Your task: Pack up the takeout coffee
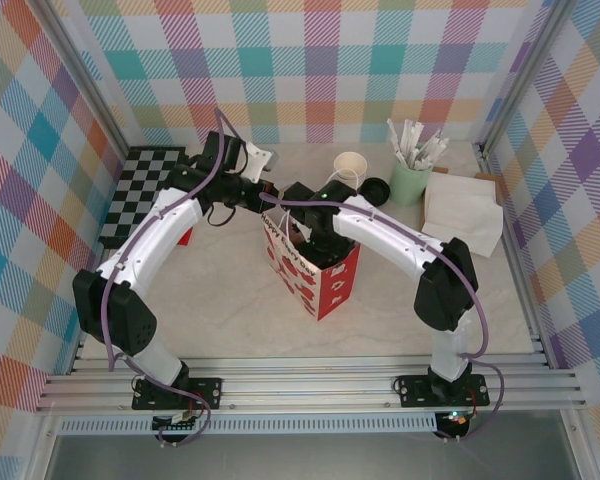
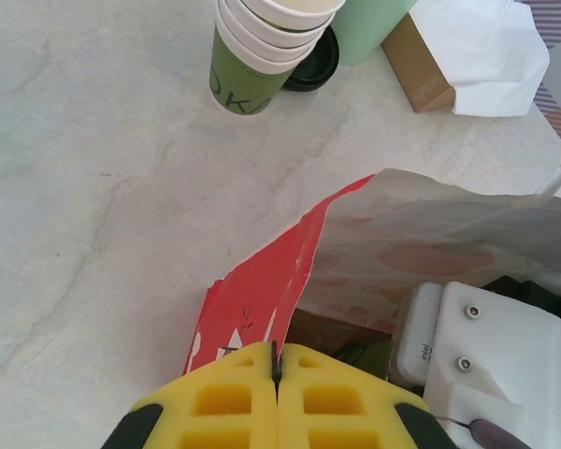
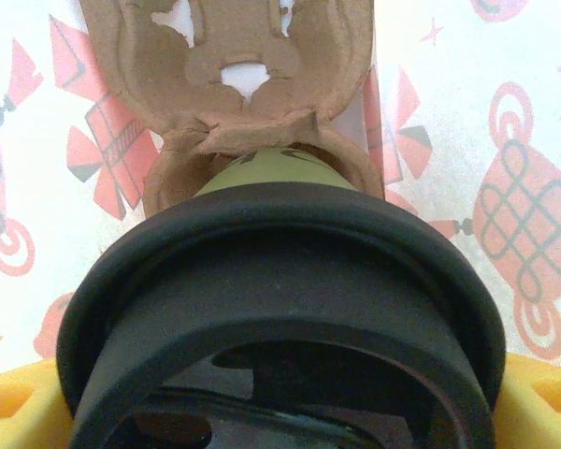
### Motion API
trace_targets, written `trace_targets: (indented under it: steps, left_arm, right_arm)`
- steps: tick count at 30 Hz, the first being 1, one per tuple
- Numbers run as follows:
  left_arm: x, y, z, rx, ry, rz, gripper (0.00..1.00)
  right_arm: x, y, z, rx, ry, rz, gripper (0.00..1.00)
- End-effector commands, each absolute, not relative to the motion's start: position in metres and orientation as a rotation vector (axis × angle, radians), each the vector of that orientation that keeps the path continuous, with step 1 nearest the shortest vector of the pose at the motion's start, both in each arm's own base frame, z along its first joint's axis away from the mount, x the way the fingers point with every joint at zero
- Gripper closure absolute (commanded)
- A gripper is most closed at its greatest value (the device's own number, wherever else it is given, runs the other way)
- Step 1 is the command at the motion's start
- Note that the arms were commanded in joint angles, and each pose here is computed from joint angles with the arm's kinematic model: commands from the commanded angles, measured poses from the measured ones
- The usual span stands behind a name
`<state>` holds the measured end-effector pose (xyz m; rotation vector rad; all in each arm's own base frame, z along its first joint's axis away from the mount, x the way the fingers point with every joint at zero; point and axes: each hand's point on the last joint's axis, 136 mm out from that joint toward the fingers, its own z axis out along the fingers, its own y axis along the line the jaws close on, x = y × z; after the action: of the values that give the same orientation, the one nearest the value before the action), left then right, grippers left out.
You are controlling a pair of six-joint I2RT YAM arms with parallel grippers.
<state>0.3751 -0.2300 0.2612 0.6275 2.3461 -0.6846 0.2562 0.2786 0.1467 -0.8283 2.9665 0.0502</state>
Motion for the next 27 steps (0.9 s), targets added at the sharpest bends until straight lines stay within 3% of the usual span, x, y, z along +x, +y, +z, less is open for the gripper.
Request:
trace_targets:
  steps: [1, 8, 19, 27]
  left_arm:
    - [0.368, -0.228, 0.259, 0.625, 2.36, -0.682, 1.0]
    - [0.367, -0.229, 0.26, 0.63, 2.357, -0.702, 1.0]
    - [0.365, -0.23, 0.257, 0.668, 2.364, -0.716, 1.0]
    - [0.367, -0.232, 0.259, 0.68, 2.357, -0.726, 1.0]
  right_arm:
    - [0.262, 0.276, 0.148, -0.829, 2.941, 0.046, 0.38]
    - [0.26, 0.265, 0.134, -0.838, 2.995, -0.045, 0.38]
    - [0.253, 0.279, 0.155, -0.88, 3.01, 0.111, 0.37]
    - [0.256, 0.272, 0.146, -0.965, 3.025, 0.028, 0.37]
